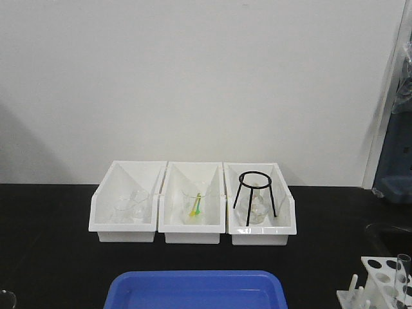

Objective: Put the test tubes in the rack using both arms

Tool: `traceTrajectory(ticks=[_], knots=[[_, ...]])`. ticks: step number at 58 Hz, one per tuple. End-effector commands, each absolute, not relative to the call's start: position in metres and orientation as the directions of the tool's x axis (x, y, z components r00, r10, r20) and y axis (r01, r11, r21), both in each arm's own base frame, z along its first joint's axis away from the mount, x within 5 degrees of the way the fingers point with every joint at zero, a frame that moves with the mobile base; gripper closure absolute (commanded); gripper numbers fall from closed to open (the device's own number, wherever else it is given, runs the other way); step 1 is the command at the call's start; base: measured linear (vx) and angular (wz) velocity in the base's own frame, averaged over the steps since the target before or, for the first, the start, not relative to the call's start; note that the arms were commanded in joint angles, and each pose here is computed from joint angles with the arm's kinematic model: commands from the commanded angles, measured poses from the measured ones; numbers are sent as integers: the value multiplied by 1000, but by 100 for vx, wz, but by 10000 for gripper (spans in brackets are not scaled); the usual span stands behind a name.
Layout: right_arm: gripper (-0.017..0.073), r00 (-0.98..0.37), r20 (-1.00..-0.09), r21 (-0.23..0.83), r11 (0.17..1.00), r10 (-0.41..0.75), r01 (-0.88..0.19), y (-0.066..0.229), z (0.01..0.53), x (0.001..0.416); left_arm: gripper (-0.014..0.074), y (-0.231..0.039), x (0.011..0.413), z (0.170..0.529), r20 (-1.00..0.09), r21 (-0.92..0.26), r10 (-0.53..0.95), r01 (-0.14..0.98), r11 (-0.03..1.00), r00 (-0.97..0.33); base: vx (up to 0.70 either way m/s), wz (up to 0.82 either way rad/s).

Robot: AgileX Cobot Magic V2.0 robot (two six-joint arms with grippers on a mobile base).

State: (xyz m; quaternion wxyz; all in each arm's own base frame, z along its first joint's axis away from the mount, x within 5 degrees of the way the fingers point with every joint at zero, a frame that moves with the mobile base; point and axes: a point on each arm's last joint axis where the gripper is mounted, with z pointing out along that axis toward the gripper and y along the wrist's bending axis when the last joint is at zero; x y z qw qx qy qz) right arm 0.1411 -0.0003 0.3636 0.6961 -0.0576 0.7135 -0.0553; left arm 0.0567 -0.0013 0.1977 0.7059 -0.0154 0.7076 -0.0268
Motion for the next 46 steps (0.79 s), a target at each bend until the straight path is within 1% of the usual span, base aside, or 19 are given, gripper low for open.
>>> traceTrajectory(ticks=[1,10,14,24,33,37,41,46], knots=[[202,114,-978,-174,984,-177,37,-2,363,125,599,0,54,214,-992,-66,-67,14,998,110,0,0],[298,80,-992,-91,996,-93,25,-2,315,102,598,0,54,214,-992,-66,-67,14,998,110,0,0],[341,71,-994,-85,996,-87,22,-1,297,93,598,0,54,214,-992,-66,-67,14,998,110,0,0],[463,89,-989,-114,993,-115,22,-1,254,70,598,0,54,214,-992,-66,-67,14,998,110,0,0],[572,101,-984,-146,989,-148,25,-1,218,60,598,0,54,214,-992,-66,-67,14,998,110,0,0],[573,129,-981,-142,989,-144,28,0,204,56,598,0,54,214,-992,-66,-67,14,998,110,0,0],[572,77,-988,-134,991,-135,18,0,202,57,598,0,54,214,-992,-66,-67,14,998,110,0,0],[571,100,-986,-131,991,-133,22,0,203,56,598,0,54,214,-992,-66,-67,14,998,109,0,0]])
